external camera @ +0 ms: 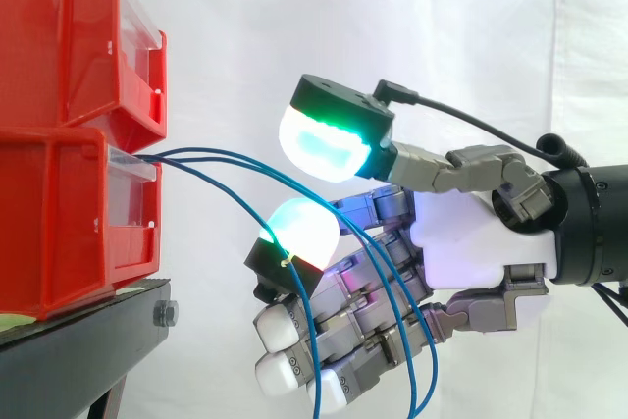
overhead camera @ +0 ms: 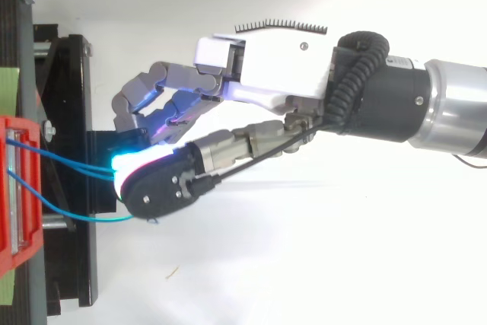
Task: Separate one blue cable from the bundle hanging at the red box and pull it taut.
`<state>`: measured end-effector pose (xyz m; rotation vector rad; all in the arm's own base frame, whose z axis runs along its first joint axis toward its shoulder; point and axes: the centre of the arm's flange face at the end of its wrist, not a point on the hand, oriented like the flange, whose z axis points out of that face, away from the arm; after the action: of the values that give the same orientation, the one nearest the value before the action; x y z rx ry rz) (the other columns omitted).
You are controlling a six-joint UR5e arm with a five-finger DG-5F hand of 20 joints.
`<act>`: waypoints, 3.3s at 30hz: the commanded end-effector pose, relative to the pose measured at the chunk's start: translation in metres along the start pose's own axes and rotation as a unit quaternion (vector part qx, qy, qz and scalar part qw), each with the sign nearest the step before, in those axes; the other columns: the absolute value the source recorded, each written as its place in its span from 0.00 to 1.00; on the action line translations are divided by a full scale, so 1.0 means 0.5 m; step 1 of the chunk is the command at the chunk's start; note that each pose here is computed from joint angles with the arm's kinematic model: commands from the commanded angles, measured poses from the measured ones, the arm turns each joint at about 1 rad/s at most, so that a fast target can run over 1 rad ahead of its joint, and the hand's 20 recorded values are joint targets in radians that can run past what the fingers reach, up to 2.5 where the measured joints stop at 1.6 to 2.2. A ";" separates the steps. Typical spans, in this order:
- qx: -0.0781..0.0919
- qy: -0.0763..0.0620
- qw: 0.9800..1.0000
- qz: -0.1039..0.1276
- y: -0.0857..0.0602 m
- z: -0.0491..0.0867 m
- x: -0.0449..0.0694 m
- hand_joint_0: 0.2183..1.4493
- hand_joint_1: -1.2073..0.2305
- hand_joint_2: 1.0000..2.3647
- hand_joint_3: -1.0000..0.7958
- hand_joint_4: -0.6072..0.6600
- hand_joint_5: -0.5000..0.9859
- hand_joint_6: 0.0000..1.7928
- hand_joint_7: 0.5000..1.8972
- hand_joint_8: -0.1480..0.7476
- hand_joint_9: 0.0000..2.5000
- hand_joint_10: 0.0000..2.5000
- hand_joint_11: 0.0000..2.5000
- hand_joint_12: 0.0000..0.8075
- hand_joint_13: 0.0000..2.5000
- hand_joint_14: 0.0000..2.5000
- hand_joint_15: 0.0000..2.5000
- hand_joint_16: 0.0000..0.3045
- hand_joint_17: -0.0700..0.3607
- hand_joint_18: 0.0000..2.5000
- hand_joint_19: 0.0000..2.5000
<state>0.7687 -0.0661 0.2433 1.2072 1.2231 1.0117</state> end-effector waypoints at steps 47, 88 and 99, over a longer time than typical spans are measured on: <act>-0.006 -0.004 1.000 0.001 0.002 0.002 0.005 0.27 0.22 0.00 0.28 0.56 0.21 0.51 0.47 0.51 0.29 0.01 0.24 0.49 0.27 0.00 0.11 0.17 0.43 0.31 0.09; -0.004 -0.004 1.000 0.001 -0.001 0.001 0.005 0.25 0.31 0.00 0.31 0.60 0.22 0.47 0.45 0.53 0.29 0.01 0.24 0.52 0.25 0.00 0.12 0.19 0.47 0.28 0.12; -0.003 -0.004 1.000 0.001 -0.002 0.000 0.005 0.36 0.16 0.01 0.41 0.62 0.18 0.50 0.44 0.50 0.23 0.01 0.23 0.50 0.24 0.00 0.11 0.17 0.44 0.27 0.10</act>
<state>0.7691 -0.0636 0.2422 1.2049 1.2126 1.0100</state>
